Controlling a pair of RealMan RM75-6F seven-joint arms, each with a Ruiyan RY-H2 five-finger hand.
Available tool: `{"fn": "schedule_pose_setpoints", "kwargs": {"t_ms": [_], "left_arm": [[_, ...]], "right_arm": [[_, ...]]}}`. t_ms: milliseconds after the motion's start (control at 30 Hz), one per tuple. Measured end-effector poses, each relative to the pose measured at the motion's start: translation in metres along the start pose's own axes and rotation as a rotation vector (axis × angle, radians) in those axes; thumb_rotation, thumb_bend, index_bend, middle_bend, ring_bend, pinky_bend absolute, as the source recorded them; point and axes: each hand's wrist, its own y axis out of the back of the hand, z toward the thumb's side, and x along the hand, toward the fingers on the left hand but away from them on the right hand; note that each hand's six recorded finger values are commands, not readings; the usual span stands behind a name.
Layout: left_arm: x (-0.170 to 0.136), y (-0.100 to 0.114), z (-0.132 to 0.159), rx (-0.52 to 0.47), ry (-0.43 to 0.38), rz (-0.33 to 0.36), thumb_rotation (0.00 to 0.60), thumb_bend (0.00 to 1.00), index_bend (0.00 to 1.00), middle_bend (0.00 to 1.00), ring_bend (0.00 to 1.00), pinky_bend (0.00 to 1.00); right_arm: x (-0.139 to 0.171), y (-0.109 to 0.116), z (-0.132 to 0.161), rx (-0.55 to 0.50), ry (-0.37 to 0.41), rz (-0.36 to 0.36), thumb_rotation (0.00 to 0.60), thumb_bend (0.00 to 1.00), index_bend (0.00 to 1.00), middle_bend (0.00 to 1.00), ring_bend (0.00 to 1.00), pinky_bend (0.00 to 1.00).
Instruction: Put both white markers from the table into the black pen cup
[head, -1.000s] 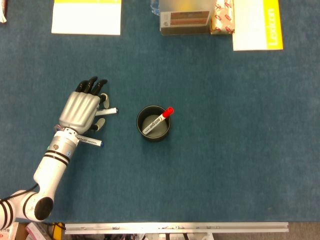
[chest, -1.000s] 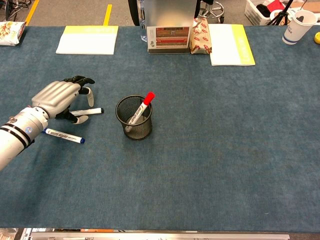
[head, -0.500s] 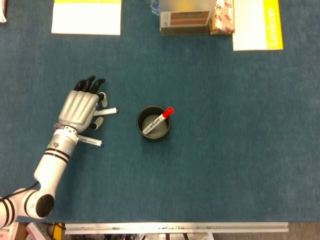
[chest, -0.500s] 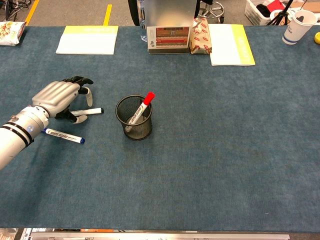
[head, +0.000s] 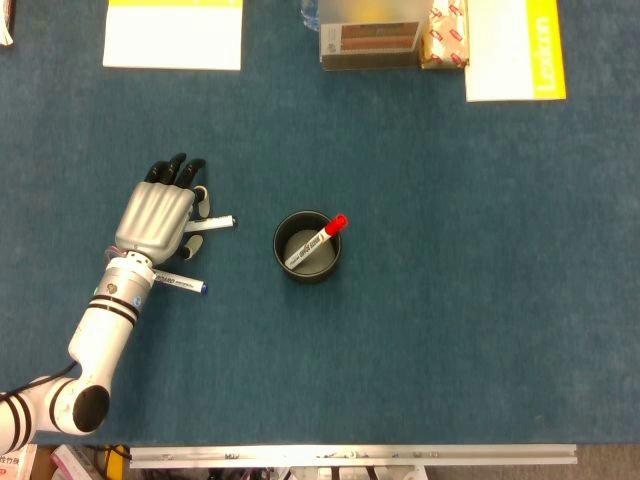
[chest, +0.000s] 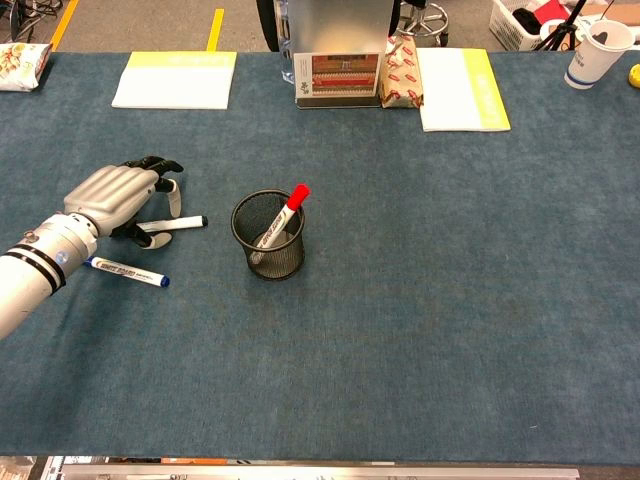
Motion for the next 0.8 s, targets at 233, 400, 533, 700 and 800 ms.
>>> {"fn": "schedule_pose_setpoints", "kwargs": {"t_ms": [233, 400, 533, 700, 800], "left_arm": [[-0.0006, -0.0005, -0.0003, -0.001, 0.003, -0.002, 0.579, 0.25, 0.50, 0.10, 0.01, 0.11], [-0.0006, -0.0022, -0.0011, 0.003, 0.006, -0.008, 0.571, 0.28, 0.51, 0.10, 0.01, 0.11], [-0.0009, -0.0030, -0.0018, 0.004, 0.008, -0.011, 0.570, 0.30, 0.52, 0.10, 0.01, 0.11], [-0.0020, -0.0015, -0.0022, 0.002, 0.009, -0.005, 0.569, 0.30, 0.53, 0.10, 0.02, 0.11], [-0.0032, 0.0008, -0.0005, -0.002, 0.005, 0.004, 0.566, 0.30, 0.53, 0.10, 0.02, 0.11]], "right_arm": [[-0.0004, 0.0001, 0.0000, 0.000, 0.000, 0.000, 0.600, 0.87, 0.57, 0.39, 0.26, 0.16], [0.0002, 0.0004, 0.0000, 0.000, -0.001, -0.002, 0.600, 0.87, 0.57, 0.39, 0.26, 0.16], [-0.0007, 0.0007, -0.0004, 0.000, -0.002, -0.003, 0.600, 0.87, 0.57, 0.39, 0.26, 0.16], [-0.0002, 0.0010, -0.0003, -0.001, -0.002, -0.004, 0.600, 0.87, 0.57, 0.39, 0.26, 0.16], [-0.0003, 0.0008, -0.0004, 0.000, -0.002, -0.004, 0.600, 0.87, 0.57, 0.39, 0.26, 0.16]]}}
